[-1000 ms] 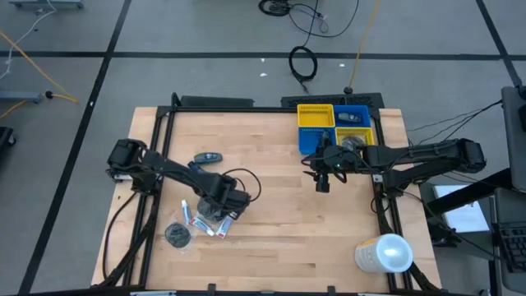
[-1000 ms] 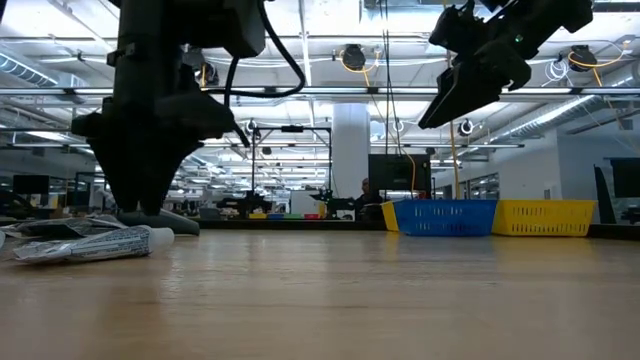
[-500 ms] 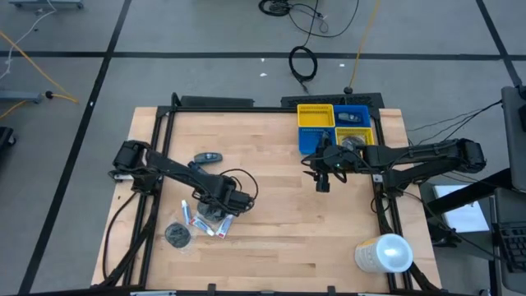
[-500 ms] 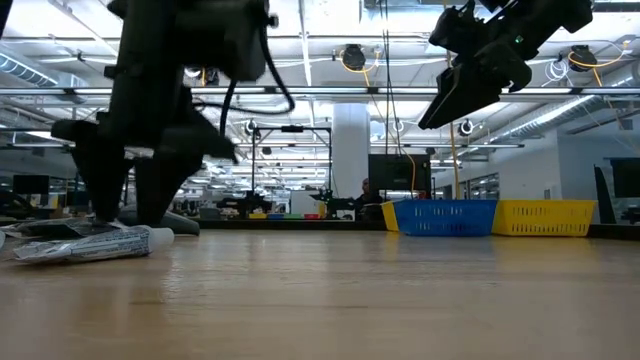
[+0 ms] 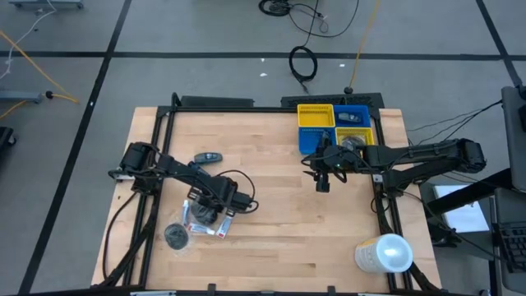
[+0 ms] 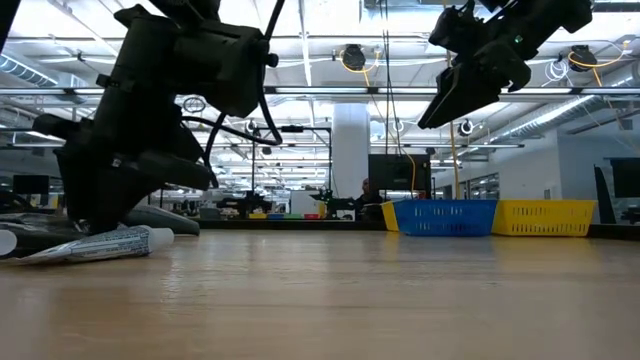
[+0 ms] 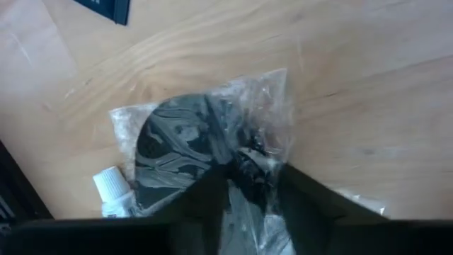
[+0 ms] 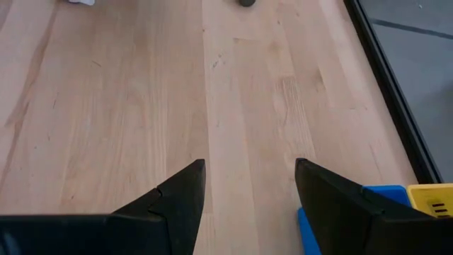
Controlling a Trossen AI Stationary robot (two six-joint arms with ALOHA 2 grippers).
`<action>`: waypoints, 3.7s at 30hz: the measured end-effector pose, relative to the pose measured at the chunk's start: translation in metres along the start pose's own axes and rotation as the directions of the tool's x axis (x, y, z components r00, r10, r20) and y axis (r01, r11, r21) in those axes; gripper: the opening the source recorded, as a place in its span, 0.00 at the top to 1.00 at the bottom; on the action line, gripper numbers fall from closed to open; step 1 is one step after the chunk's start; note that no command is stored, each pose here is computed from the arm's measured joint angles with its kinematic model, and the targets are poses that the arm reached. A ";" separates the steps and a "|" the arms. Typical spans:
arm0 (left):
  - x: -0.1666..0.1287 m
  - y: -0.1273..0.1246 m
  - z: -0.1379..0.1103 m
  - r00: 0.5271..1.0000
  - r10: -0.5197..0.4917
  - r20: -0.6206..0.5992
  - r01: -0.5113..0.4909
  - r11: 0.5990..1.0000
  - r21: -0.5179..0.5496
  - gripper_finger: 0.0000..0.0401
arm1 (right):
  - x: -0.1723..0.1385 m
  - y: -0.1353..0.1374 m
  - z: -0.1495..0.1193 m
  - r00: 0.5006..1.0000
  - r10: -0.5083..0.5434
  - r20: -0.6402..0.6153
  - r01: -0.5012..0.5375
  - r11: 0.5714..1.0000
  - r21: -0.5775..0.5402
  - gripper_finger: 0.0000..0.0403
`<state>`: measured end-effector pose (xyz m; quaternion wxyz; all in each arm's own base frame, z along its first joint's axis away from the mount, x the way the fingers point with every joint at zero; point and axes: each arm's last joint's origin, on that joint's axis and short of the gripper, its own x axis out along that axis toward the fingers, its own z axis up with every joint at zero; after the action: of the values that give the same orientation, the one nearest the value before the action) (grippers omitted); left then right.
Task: Pick & Place Travel size toiletries
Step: Put the black hairbrush into the bottom yellow basket
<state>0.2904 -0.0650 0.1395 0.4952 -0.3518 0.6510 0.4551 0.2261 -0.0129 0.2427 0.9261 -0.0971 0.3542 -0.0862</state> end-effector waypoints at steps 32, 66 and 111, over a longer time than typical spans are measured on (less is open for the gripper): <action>-0.161 -0.038 0.004 0.826 -0.432 0.361 0.208 0.830 0.517 1.00 | 0.000 0.000 0.001 1.000 0.001 0.014 -0.001 1.000 -0.006 0.48; -0.220 -0.058 0.040 0.486 -0.814 0.320 0.173 0.448 0.877 1.00 | -0.013 0.032 0.031 0.889 0.317 0.329 -0.271 0.946 -0.180 0.48; -0.221 -0.056 0.045 0.476 -0.779 0.408 0.099 0.509 0.855 0.69 | -0.011 0.028 0.018 0.961 0.199 0.195 -0.163 0.969 -0.184 0.95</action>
<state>0.4140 -0.0399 0.3345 0.9239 -0.0637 0.3666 0.0888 0.2328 0.0190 0.2566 0.9511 -0.1498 0.2670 0.0399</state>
